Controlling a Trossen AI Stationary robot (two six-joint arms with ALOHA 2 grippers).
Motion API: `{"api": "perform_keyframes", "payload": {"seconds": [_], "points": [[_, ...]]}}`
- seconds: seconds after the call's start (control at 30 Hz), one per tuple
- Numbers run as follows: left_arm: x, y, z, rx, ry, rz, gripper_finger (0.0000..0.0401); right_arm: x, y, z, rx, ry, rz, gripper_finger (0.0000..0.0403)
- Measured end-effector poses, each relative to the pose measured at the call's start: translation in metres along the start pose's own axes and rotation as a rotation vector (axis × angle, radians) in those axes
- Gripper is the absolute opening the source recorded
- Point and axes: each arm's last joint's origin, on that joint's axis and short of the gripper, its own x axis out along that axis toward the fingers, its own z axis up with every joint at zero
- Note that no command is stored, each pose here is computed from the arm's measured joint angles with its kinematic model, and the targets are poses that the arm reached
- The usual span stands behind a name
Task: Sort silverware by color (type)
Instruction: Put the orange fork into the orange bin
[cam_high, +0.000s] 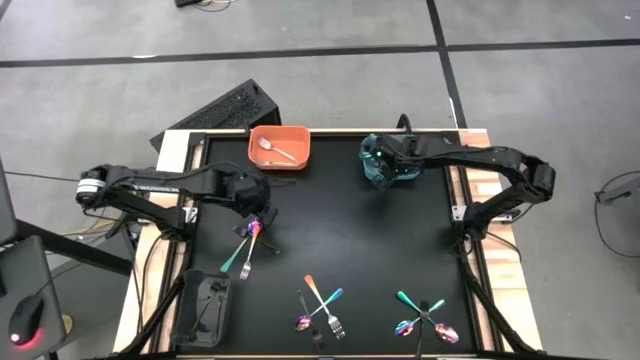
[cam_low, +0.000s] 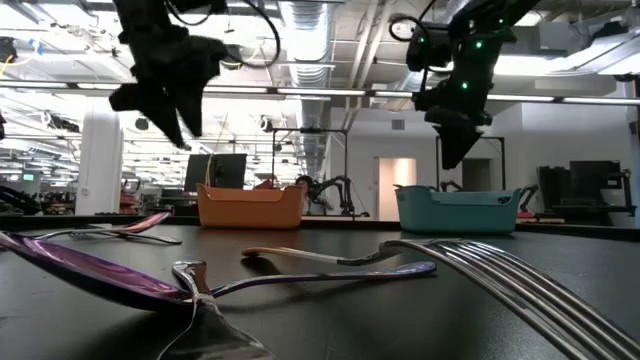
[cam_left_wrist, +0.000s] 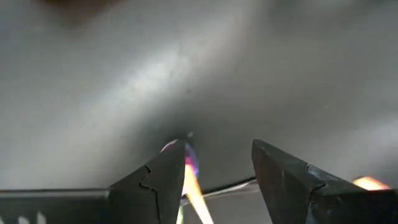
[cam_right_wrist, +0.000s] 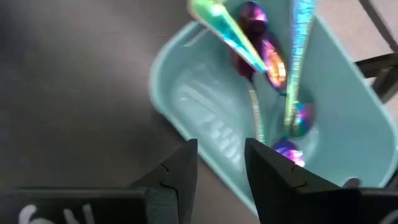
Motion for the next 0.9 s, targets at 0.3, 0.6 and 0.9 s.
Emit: {"api": "perform_keyframes", "payload": {"seconds": [0.3,0.6,0.9], "points": [[0.041,-0.025,-0.017,0.117,0.237,-0.003,0.0173,-0.014,0.040,-0.014,-0.017,0.020,0.084,0.0150],[0.046,-0.036,-0.045,0.194,0.334,0.061,0.0173,-0.023,0.059,-0.025,0.038,0.039,0.095,0.0150],[0.071,-0.006,-0.081,0.140,0.440,0.124,0.0150,-0.033,0.079,-0.036,0.073,0.018,0.092,0.0150]]}}
